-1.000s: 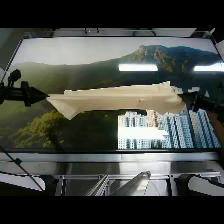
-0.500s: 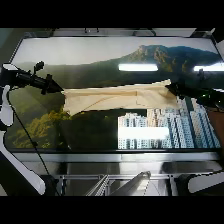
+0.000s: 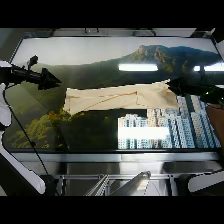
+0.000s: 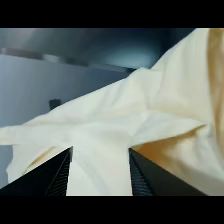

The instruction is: Fold the shirts.

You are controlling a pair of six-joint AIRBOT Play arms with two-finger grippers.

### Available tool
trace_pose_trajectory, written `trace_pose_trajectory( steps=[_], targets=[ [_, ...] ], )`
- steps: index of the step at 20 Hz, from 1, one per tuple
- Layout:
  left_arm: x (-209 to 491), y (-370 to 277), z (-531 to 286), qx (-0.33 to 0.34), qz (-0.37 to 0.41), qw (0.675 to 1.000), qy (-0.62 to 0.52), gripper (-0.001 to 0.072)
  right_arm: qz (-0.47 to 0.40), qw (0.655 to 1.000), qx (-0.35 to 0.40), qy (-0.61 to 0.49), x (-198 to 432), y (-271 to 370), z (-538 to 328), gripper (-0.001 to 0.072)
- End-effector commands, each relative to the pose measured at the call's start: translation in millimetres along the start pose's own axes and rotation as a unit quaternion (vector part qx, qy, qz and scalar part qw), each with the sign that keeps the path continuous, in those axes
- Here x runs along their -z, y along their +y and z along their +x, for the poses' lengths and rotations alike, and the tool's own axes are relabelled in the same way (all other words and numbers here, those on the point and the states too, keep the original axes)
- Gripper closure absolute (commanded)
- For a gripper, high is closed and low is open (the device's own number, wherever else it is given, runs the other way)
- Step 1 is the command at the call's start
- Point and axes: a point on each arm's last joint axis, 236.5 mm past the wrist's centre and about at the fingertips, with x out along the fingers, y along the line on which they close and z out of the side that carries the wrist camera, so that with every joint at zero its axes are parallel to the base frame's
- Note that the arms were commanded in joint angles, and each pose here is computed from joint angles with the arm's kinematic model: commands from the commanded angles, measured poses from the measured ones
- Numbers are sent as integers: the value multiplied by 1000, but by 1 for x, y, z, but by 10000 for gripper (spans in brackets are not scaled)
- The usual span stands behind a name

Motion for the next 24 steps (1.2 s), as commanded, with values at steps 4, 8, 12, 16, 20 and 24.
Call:
trace_pose_trajectory(
  steps=[4, 8, 12, 16, 20, 24],
  targets=[
    [36, -56, -15, 33, 53, 996, 62, 703, 45, 984, 163, 54, 6, -75, -68, 1],
    [37, -93, 29, 28, 93, 992, 75, 701, 72, 982, 145, 102, 34, -87, -41, 2],
    [54, -132, 86, 32, 144, 983, 113, 702, 57, 990, 59, 112, 43, -54, 12, 2],
    [65, -157, 139, 21, 180, 976, 122, 700, 50, 990, 17, 128, 54, -29, 53, 9],
    [89, -124, 208, -62, 180, 967, 171, 700, 42, 988, 1, 149, 66, -12, 71, 693],
    [107, -115, 273, -76, 181, 964, 181, 700, 35, 986, -17, 161, 65, 2, 60, 695]
  ],
)
